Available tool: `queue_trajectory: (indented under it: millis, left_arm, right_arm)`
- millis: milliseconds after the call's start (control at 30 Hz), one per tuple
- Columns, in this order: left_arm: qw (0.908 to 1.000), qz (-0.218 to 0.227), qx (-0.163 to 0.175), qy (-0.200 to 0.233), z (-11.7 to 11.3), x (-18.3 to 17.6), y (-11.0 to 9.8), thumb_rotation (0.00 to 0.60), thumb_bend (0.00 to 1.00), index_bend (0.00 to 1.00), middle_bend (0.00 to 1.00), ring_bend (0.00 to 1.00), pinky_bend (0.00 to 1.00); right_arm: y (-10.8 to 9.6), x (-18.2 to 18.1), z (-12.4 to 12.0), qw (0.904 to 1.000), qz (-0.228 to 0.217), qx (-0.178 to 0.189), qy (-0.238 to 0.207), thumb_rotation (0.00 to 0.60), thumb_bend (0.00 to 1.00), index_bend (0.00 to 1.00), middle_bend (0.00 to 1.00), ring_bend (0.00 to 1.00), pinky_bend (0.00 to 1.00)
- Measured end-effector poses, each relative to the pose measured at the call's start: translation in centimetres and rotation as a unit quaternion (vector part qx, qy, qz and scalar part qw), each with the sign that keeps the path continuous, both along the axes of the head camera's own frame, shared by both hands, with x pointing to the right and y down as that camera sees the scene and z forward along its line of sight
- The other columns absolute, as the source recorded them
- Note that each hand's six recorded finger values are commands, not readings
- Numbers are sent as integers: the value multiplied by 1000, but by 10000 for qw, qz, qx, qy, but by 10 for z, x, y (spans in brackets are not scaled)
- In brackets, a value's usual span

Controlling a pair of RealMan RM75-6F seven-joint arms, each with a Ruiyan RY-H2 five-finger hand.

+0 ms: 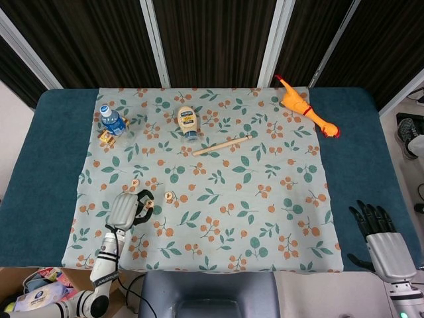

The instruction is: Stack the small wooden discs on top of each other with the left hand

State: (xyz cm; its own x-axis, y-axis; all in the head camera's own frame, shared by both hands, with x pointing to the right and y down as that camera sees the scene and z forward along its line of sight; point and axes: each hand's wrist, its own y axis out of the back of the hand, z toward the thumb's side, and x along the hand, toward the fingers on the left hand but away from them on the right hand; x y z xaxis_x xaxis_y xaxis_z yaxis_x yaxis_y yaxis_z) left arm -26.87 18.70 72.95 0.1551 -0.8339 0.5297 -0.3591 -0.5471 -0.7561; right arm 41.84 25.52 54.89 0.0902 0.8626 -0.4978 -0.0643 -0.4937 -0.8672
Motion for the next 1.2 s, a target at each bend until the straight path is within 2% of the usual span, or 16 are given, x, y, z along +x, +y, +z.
queue_trajectory:
  millis: [133,400,867,1200]
  left_arm:
    - [9999,-38,-80,-122,6,-7,-3,600,399,526,1000,1000,1000]
    - [9995,110,-215,-188,11,-7,6,600,400,524,1000,1000,1000]
    - [9994,129,-262,-211,15,-5,9,600,399,496,1000,1000,1000]
    - [9992,122,-302,-213,17,-4,10,600,400,437,1000,1000,1000]
  right_arm:
    - [0,0,1,10000,3,-8,16,600,80,0,0,0,0]
    - [0,-1,2,10000,1,-19,42,600,80,0,0,0,0]
    - [0,0,2,10000,2,-18,28,600,80,0,0,0,0]
    - [0,-1,1,10000,-2,-15,13,600,81,0,0,0,0]
